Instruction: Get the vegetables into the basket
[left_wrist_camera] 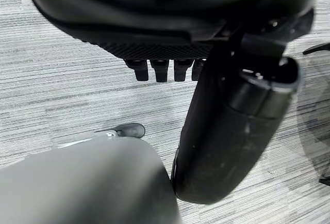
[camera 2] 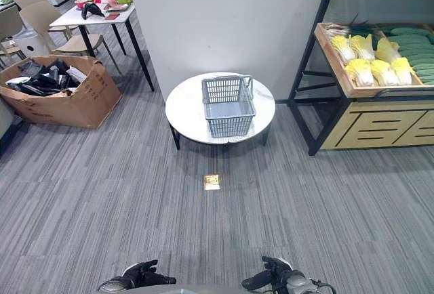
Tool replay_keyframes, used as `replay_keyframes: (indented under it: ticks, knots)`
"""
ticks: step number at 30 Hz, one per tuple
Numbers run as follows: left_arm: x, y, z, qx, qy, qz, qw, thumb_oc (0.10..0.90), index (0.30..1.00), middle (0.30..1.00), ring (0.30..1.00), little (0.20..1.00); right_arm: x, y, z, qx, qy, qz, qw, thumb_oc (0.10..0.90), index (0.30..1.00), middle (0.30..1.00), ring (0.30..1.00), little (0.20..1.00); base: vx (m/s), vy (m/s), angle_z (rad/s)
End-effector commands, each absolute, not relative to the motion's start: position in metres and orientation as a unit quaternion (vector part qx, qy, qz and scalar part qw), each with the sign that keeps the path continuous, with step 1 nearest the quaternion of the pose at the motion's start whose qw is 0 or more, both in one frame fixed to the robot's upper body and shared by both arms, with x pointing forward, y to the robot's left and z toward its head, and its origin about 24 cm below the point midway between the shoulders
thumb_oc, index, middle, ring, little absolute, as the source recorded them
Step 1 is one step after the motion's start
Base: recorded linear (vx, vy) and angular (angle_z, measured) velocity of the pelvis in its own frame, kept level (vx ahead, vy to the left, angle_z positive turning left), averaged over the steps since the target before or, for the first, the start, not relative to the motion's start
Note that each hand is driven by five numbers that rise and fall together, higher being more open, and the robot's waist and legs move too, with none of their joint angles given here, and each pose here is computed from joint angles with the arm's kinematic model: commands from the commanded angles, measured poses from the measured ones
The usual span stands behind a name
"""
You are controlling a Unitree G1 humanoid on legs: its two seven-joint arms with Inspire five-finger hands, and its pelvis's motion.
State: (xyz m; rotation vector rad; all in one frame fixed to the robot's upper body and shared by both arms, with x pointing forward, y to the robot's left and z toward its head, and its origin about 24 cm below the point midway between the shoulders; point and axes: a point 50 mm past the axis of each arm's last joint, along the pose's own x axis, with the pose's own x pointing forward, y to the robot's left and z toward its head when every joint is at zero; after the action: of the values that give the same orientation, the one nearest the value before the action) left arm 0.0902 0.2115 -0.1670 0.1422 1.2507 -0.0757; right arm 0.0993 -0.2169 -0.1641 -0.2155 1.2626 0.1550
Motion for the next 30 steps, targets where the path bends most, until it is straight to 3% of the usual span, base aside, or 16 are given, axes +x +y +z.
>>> replay_keyframes:
  ticks: [1,19,23,30]
  knots:
    - [0.087,0.198,-0.17,0.088,0.598,-0.08,0.793,0.9,1.0,1.0,1.0,1.0,0.075,-0.231,-0.167,-0.108,0.626,0.058,0.77,0.9,1.0,1.0,1.0,1.0,0.03,0.015,0.07]
    - [0.099,0.22,-0.164,0.107,0.594,-0.055,0.796,0.9,1.0,1.0,1.0,1.0,0.094,-0.228,-0.164,-0.11,0.607,0.059,0.785,0.9,1.0,1.0,1.0,1.0,0.03,0.074,-0.03]
    - [0.106,0.227,-0.161,0.107,0.575,-0.025,0.811,0.9,1.0,1.0,1.0,1.0,0.12,-0.221,-0.157,-0.122,0.552,0.06,0.823,0.9,1.0,1.0,1.0,1.0,0.05,0.104,-0.28]
    - [0.104,0.229,-0.161,0.113,0.581,-0.028,0.805,0.9,1.0,1.0,1.0,1.0,0.095,-0.23,-0.162,-0.098,0.581,0.022,0.807,0.9,1.0,1.0,1.0,1.0,0.21,0.0,0.2]
